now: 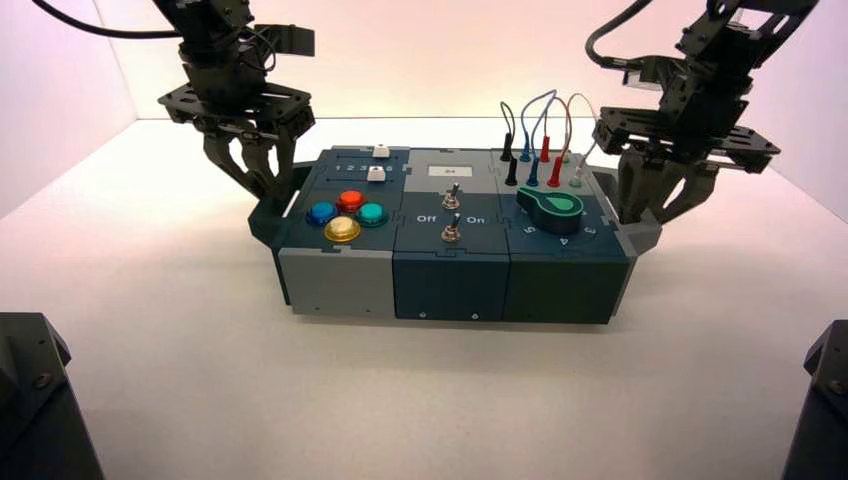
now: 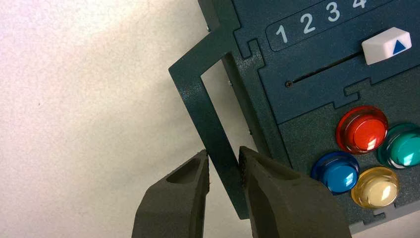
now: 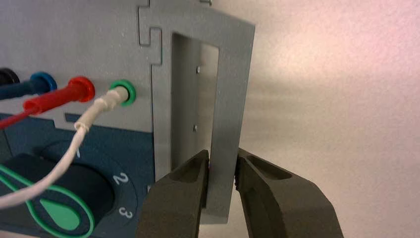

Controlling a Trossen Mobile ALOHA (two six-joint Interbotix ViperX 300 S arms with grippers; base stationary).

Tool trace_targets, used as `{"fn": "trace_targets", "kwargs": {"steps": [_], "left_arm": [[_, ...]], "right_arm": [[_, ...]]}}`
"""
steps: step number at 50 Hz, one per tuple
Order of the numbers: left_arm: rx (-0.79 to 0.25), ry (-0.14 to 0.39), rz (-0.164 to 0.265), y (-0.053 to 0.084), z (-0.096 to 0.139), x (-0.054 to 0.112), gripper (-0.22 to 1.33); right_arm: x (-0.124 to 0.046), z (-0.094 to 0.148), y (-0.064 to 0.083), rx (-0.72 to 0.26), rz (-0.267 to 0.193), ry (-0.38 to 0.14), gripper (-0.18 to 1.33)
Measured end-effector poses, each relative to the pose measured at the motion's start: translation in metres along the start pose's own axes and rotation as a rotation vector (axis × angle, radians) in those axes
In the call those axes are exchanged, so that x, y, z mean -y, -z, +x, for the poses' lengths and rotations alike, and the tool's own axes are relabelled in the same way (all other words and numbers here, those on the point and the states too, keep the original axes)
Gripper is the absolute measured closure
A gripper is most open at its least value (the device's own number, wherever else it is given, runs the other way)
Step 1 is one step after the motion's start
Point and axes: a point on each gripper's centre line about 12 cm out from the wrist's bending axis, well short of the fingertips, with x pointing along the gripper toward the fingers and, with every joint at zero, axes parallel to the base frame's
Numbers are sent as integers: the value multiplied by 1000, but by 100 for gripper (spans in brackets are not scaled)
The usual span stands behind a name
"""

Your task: Move the bottom slider to position 1.

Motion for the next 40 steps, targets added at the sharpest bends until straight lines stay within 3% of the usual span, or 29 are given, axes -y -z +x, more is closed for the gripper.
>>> {"fn": "trace_targets", "kwargs": {"steps": [27,40], "left_arm": [[24,-5,3,-3,1,-1,43],[29,-4,15,-4,3,3,10]], "right_arm": [[-2,12,-11,-2,-5,7,65],[-6,16,-12,-7,-21,7,65]]}}
